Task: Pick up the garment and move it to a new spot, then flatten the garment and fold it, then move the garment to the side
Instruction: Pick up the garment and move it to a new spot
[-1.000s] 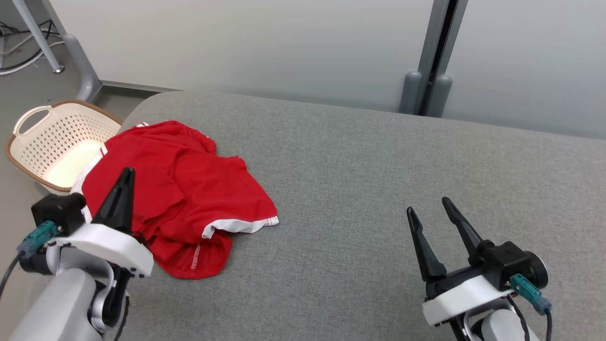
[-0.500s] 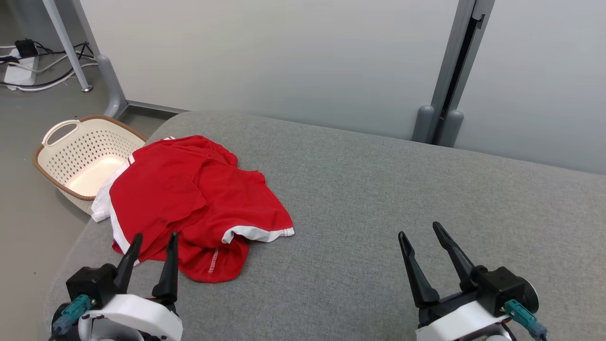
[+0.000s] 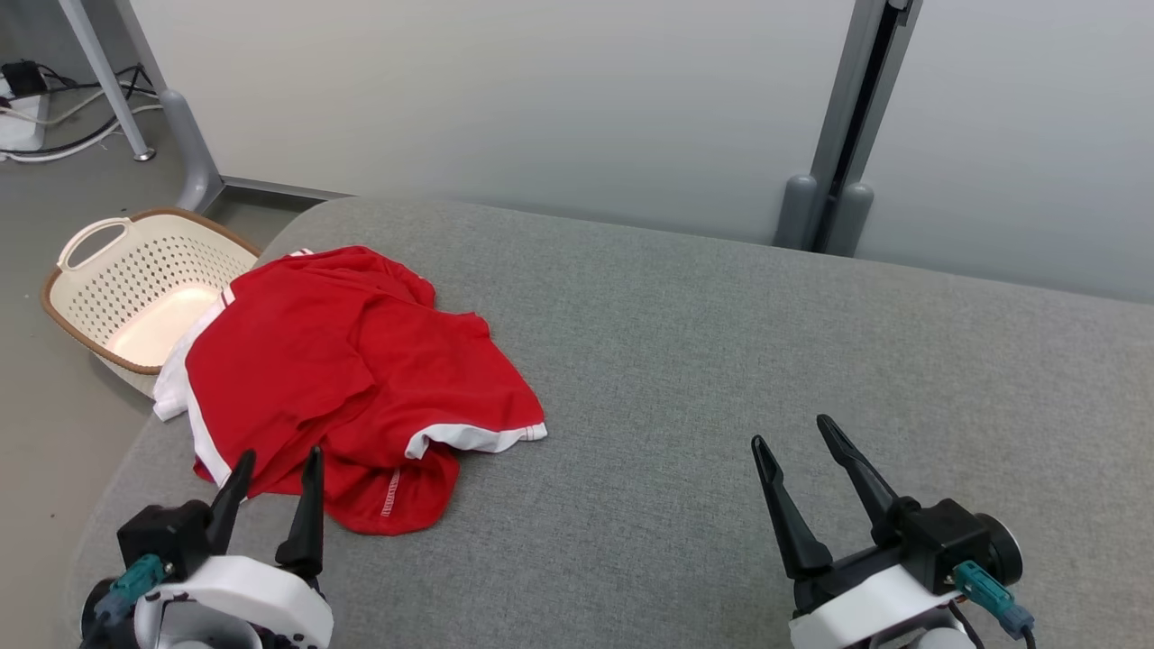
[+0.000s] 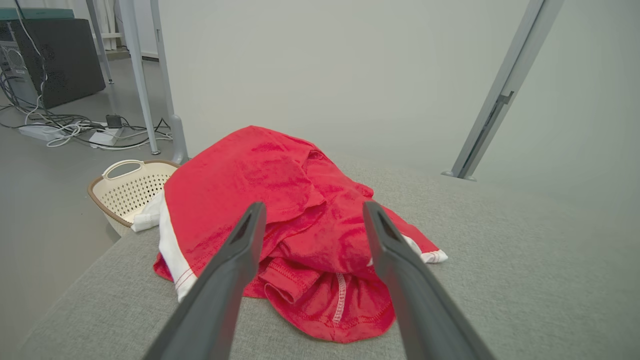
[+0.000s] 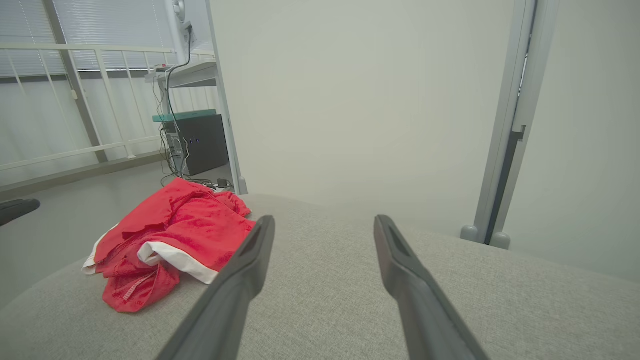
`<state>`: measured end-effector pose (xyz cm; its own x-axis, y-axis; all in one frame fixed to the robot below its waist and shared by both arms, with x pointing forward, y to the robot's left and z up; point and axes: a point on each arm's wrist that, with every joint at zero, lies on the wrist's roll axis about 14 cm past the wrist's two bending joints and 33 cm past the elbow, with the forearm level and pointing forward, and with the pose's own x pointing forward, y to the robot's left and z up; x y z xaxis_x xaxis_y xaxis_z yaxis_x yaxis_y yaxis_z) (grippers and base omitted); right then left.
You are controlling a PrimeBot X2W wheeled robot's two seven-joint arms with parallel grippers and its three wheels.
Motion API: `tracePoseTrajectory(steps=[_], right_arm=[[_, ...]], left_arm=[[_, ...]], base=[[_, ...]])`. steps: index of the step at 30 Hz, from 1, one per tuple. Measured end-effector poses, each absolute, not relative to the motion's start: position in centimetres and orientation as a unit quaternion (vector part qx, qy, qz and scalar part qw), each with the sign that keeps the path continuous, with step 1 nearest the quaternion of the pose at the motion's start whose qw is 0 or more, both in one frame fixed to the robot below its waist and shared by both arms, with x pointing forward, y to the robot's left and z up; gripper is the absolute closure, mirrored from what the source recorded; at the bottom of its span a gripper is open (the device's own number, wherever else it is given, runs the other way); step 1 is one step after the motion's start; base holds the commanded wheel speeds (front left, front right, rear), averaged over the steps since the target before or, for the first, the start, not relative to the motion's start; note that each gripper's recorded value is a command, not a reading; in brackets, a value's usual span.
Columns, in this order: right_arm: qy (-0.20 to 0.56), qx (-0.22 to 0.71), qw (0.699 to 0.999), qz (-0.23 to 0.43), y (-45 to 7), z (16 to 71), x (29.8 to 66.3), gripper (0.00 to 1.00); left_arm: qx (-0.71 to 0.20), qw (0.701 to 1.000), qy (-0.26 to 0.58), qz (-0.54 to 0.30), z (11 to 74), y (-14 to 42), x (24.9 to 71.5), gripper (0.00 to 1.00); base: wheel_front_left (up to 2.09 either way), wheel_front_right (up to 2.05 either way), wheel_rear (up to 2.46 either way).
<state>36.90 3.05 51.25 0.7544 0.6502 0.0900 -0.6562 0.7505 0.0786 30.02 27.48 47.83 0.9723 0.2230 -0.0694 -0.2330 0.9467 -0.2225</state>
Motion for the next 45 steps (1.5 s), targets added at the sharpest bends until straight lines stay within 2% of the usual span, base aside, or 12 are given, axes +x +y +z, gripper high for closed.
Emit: tracePoseTrajectory(steps=[11,23,30,42,43,44,45], right_arm=[[-0.022,0.039,0.940,0.339,1.8,50.0,39.5,0.00],[0.008,0.038,0.945,0.323,0.3,46.9,42.3,0.00],[0.031,0.042,0.950,0.309,-0.8,44.8,43.3,0.00],[0.055,0.043,0.953,0.296,-1.7,42.8,43.5,0.00],[0.057,0.042,0.952,0.296,-1.8,42.7,43.5,0.00],[0.057,0.041,0.953,0.296,-1.8,42.6,43.5,0.00],[0.057,0.041,0.953,0.296,-1.8,42.6,43.6,0.00]], left_arm=[[-0.058,0.988,0.100,0.099,47.2,29.1,35.9,0.00],[-0.030,0.974,0.214,0.067,44.5,30.7,42.9,0.00],[0.005,0.957,0.283,0.064,40.8,31.4,44.4,0.00],[-0.009,0.942,0.324,0.088,37.7,32.5,45.0,0.00],[-0.012,0.942,0.323,0.092,37.7,32.6,45.0,0.11],[-0.015,0.943,0.319,0.094,37.7,32.7,45.2,0.59],[-0.015,0.944,0.315,0.094,37.8,32.6,45.3,1.00]], base=[[0.00,0.00,0.00],[0.00,0.00,0.00],[0.00,0.00,0.00],[0.00,0.00,0.00],[0.00,0.00,0.00],[0.00,0.00,0.00],[0.00,0.00,0.00]])
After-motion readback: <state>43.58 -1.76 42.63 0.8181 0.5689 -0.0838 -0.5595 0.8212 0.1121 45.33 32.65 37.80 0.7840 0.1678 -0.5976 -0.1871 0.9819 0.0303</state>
